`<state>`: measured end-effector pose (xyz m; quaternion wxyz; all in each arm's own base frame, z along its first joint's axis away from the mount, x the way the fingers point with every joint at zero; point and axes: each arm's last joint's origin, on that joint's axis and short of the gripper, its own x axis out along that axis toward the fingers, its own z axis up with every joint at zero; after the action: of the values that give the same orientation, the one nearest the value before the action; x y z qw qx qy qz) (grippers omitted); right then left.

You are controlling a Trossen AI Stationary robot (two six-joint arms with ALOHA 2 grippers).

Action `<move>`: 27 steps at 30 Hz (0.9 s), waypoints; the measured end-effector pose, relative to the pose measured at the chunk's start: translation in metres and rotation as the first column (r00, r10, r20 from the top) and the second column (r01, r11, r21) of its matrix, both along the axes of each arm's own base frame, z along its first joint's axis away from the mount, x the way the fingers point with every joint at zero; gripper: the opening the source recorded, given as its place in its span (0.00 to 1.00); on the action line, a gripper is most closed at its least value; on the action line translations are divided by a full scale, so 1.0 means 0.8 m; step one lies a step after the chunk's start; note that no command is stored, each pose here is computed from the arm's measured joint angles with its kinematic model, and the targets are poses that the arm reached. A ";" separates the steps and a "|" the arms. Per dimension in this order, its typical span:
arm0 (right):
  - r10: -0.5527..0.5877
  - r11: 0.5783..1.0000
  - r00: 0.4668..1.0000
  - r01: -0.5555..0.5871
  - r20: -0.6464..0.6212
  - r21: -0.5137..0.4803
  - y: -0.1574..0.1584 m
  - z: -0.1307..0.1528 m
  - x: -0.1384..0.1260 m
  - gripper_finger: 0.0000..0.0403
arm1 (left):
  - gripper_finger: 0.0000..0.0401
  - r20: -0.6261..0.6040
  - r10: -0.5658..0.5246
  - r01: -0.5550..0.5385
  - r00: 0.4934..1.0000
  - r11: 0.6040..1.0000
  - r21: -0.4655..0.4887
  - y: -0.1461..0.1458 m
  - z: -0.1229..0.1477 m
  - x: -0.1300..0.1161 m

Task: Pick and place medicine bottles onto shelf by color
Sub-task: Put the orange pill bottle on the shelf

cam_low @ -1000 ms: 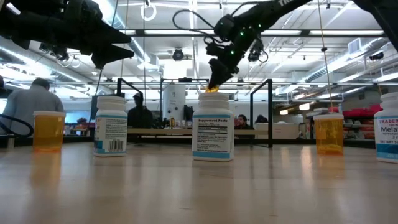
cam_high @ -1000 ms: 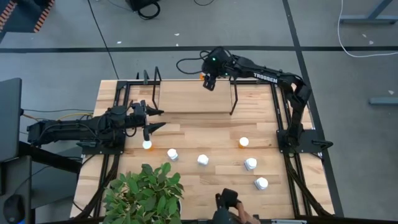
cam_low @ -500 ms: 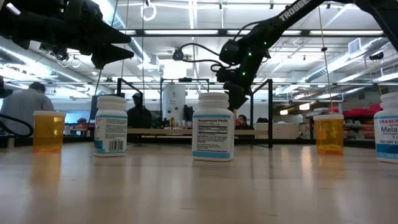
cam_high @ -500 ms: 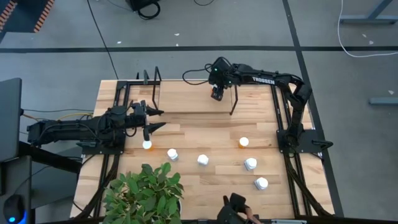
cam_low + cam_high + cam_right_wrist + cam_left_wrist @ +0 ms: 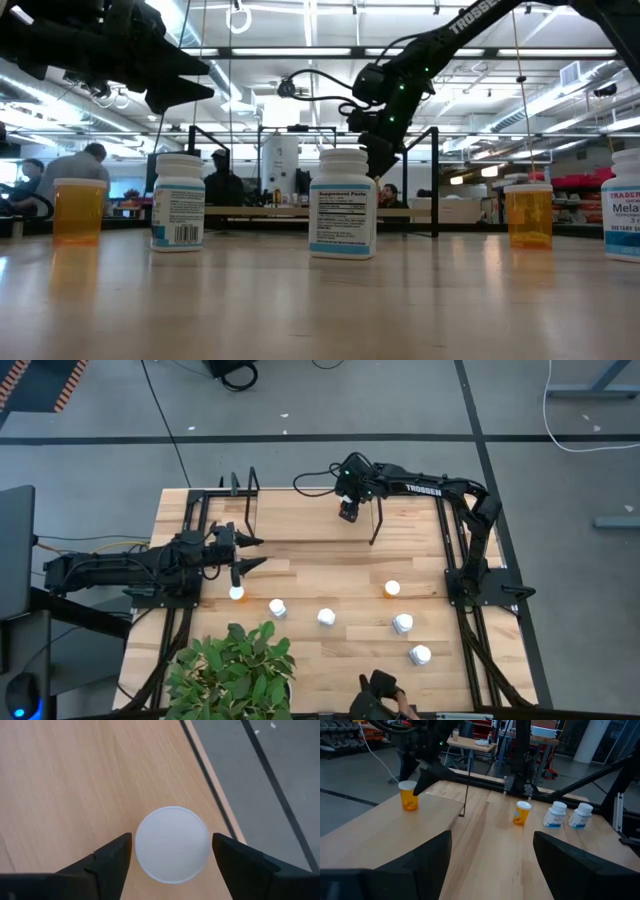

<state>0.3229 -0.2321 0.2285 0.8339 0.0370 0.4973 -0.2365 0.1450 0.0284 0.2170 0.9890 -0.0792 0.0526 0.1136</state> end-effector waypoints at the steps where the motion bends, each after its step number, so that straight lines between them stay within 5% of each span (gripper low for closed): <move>1: -0.003 1.000 1.000 0.003 -0.001 -0.007 0.000 0.000 0.000 0.72 | 0.71 0.000 0.000 0.000 1.000 1.000 -0.002 0.000 0.000 0.000; 15: 0.061 0.996 0.995 -0.055 0.082 -0.077 0.019 0.063 0.031 0.77 | 0.71 0.000 0.000 0.000 1.000 1.000 -0.001 0.000 0.000 0.000; 21: 0.118 0.990 0.988 -0.110 0.097 -0.087 0.042 0.061 0.047 0.77 | 0.71 -0.002 0.000 0.000 1.000 1.000 -0.004 0.000 0.000 0.000; 27: 0.190 0.976 0.978 -0.178 0.090 -0.126 0.052 0.044 0.054 0.56 | 0.71 -0.001 0.002 -0.002 1.000 1.000 -0.018 0.000 -0.001 0.000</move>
<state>0.3660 -0.1904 0.2639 0.8770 -0.0461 0.4411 -0.1848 0.1450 0.0283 0.2165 0.9881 -0.0878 0.0540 0.1140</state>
